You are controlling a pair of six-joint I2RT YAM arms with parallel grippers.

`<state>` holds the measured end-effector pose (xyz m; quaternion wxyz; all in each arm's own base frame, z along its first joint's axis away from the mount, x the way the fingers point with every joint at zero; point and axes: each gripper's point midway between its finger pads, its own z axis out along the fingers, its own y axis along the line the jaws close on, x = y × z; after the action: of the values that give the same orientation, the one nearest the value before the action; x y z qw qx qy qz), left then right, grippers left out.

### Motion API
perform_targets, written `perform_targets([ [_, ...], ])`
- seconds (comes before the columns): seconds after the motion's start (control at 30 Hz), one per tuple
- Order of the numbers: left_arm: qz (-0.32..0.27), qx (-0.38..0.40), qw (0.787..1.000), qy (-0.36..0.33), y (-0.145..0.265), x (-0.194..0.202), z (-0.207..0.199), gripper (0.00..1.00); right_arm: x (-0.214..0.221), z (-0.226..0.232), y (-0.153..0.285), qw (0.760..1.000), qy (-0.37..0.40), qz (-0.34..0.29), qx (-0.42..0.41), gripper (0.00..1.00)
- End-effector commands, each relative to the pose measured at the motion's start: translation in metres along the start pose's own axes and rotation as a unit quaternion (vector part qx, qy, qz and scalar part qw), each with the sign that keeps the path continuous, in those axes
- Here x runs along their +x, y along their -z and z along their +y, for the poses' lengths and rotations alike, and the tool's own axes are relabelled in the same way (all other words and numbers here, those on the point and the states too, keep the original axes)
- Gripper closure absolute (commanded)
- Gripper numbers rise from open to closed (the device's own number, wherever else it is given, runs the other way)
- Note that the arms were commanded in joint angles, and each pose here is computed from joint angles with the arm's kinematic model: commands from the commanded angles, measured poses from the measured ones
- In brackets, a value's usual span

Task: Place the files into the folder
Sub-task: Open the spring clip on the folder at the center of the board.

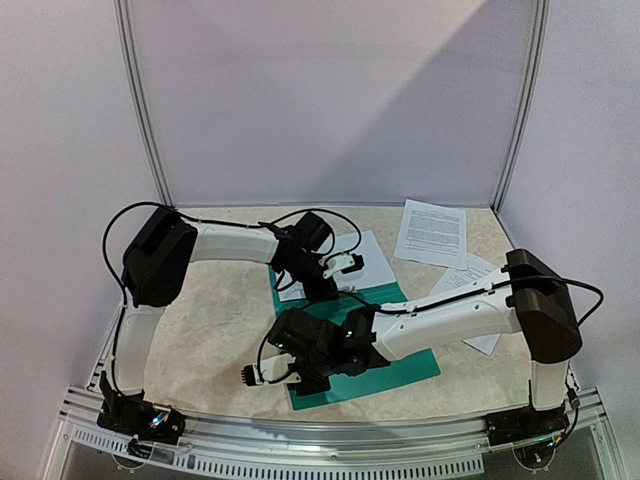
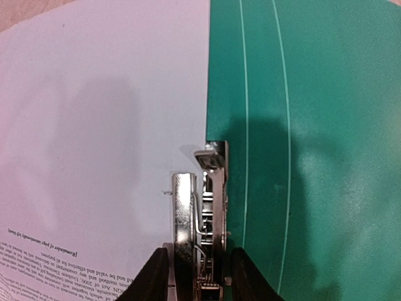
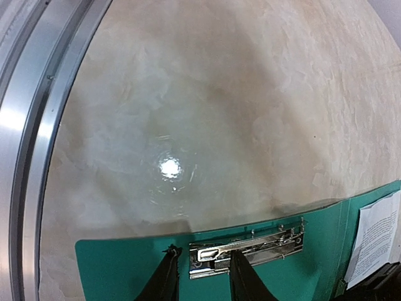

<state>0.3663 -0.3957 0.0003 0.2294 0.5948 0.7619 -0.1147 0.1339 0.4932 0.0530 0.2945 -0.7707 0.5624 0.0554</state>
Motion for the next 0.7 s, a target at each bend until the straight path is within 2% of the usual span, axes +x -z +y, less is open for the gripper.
perform_targets([
  [0.0, 0.219, 0.057, 0.974, 0.009, -0.05, 0.142, -0.046, 0.64, 0.012, 0.009, -0.015, 0.999, 0.02, 0.027, -0.012, 0.72],
  [0.23, 0.22, 0.057, 0.974, 0.01, -0.05, 0.142, -0.046, 0.64, 0.02, 0.01, -0.028, 0.999, 0.019, 0.044, -0.003, 0.75],
  [0.43, 0.219, 0.058, 0.974, 0.01, -0.05, 0.142, -0.046, 0.64, 0.031, 0.007, -0.031, 0.998, 0.015, 0.067, 0.015, 0.81],
  [0.67, 0.219, 0.058, 0.974, 0.008, -0.05, 0.142, -0.046, 0.64, 0.036, 0.011, -0.036, 0.996, 0.026, 0.083, 0.003, 0.85],
])
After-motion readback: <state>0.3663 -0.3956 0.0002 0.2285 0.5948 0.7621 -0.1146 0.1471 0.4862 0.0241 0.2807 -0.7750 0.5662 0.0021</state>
